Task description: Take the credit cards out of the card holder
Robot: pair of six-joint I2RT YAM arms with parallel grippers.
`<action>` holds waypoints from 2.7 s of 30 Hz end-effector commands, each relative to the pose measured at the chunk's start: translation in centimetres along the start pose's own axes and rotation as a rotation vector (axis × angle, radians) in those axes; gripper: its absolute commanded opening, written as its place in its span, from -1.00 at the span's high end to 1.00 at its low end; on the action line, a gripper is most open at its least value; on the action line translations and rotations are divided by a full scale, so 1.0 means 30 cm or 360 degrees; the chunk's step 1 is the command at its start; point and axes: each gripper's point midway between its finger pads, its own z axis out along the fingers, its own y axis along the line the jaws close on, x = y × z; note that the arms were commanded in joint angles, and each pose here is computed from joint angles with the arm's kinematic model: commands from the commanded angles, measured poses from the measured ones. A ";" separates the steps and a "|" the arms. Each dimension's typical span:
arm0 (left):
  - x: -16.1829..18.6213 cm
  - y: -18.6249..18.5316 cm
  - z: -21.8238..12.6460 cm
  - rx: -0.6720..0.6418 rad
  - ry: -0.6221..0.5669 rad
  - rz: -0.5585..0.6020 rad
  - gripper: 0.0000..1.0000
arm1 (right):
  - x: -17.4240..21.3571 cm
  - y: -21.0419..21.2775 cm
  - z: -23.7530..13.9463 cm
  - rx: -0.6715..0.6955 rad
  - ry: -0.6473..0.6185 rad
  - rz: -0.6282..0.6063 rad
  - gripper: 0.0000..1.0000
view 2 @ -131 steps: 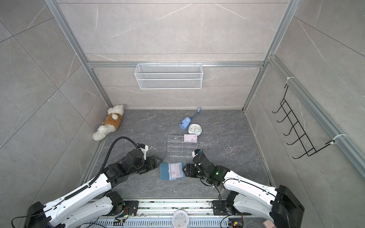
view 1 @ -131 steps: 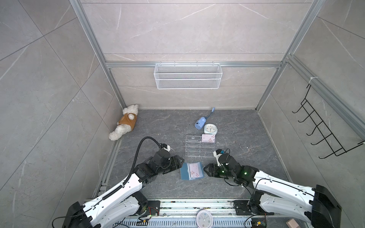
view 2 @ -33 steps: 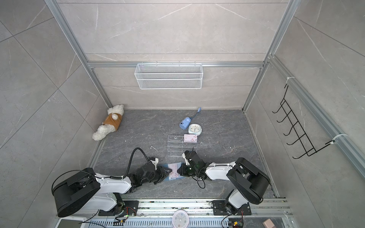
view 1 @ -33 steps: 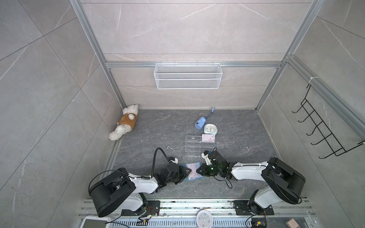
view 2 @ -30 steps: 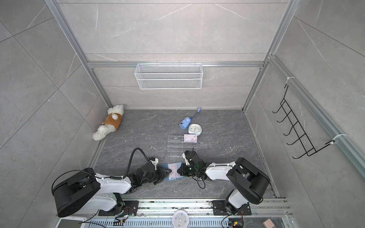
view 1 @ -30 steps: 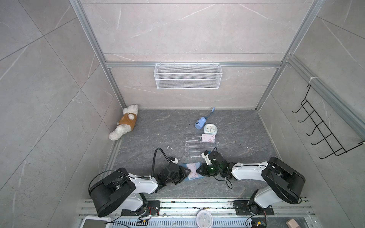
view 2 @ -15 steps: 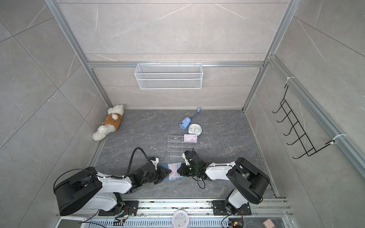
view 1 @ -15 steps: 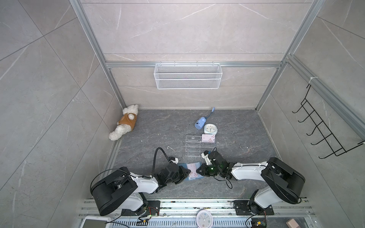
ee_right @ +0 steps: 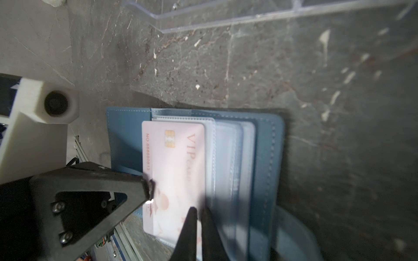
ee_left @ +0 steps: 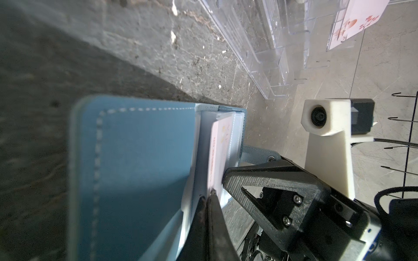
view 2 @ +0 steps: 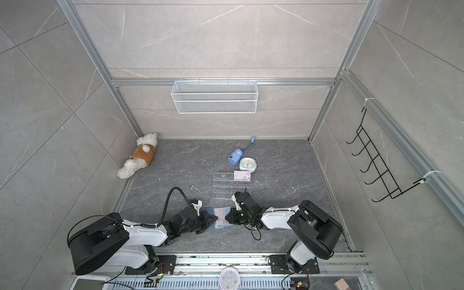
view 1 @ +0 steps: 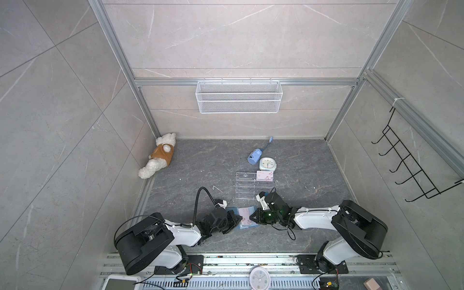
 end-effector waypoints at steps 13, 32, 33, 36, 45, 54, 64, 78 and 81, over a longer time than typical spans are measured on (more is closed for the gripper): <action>-0.011 0.019 -0.053 -0.0049 -0.0053 0.0079 0.96 | 0.059 -0.083 0.014 0.0105 0.0077 0.0071 0.78; -0.003 0.010 -0.003 0.0001 -0.0018 0.0055 0.51 | 0.063 -0.080 0.016 0.0096 0.0086 0.0077 0.79; -0.002 0.009 0.000 0.0001 -0.0015 0.0061 0.59 | 0.063 -0.079 0.017 0.0094 0.0087 0.0078 0.79; -0.004 0.015 -0.001 -0.0005 -0.0025 0.0054 0.88 | 0.065 -0.080 0.015 0.0095 0.0090 0.0077 0.81; -0.022 0.051 -0.064 -0.0060 -0.0098 0.0048 1.00 | 0.067 -0.080 0.009 0.0097 0.0088 0.0075 0.81; -0.068 -0.023 -0.187 -0.0070 -0.0220 0.0169 1.00 | 0.039 -0.036 -0.009 0.0065 0.0064 0.0011 0.76; -0.102 -0.196 -0.308 0.0120 -0.0310 0.0288 1.00 | -0.083 0.168 -0.113 -0.0057 -0.0046 -0.0176 0.33; -0.097 -0.409 -0.305 0.0325 -0.0253 0.0449 1.00 | -0.266 0.150 -0.441 0.0215 -0.0435 -0.0332 -0.71; -0.095 -0.490 -0.293 0.0426 -0.0233 0.0483 1.00 | -0.290 0.138 -0.504 0.0176 -0.0483 -0.0294 -0.80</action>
